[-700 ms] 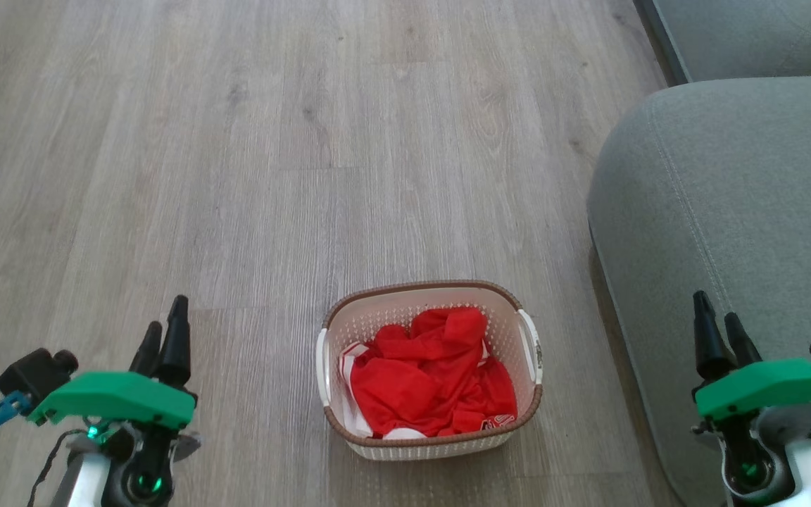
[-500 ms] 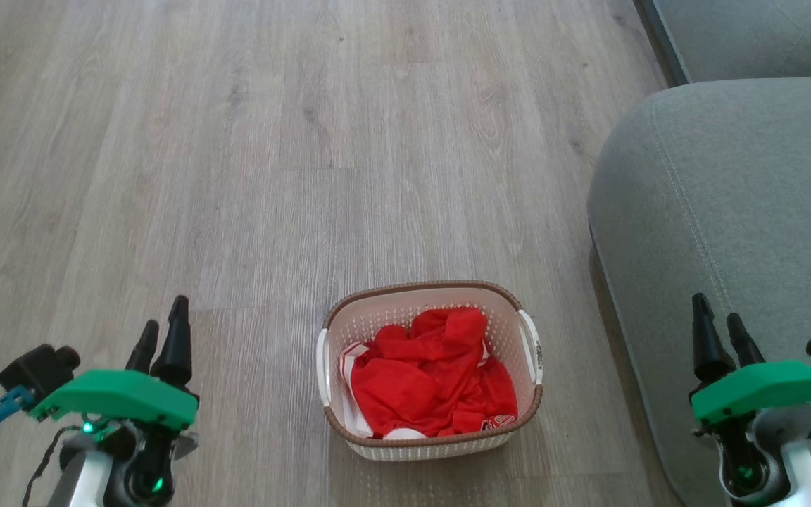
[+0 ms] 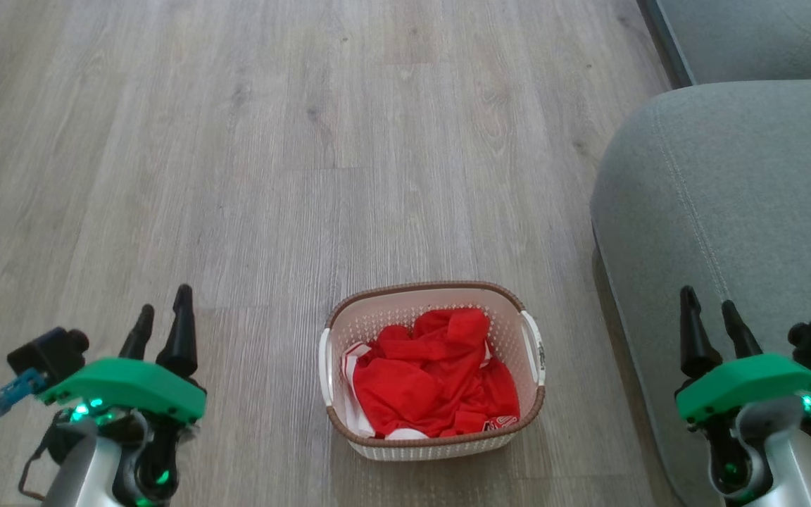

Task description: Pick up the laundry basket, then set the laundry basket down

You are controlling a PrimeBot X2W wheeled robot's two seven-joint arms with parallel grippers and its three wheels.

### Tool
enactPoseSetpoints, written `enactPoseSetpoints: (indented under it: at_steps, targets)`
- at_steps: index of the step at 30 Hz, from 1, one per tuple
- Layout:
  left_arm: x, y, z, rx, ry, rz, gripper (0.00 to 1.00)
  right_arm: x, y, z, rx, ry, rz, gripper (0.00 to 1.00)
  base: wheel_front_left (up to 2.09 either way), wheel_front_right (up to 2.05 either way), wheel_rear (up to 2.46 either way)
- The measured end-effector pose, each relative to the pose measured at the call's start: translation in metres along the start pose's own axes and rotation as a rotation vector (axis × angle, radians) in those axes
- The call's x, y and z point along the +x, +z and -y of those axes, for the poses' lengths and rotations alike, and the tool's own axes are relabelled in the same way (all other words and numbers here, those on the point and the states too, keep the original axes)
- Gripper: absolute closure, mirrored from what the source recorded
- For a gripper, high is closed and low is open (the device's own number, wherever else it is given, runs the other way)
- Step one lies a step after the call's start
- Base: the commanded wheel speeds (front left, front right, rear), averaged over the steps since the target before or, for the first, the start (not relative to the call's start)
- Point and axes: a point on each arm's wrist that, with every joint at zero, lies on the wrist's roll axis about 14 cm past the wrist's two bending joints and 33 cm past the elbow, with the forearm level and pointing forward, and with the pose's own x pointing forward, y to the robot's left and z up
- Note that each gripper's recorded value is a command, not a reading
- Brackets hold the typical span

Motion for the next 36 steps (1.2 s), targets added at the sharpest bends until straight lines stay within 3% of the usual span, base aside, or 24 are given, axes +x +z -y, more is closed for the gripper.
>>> enactPoseSetpoints:
  at_steps: [36]
  targets:
    - [0.002, -0.002, 0.025, 0.432, -0.119, 0.039, 0.00, 0.006, -0.008, -0.031, -0.372, 0.163, -0.001, 0.00, 0.00, 0.00, 0.00]
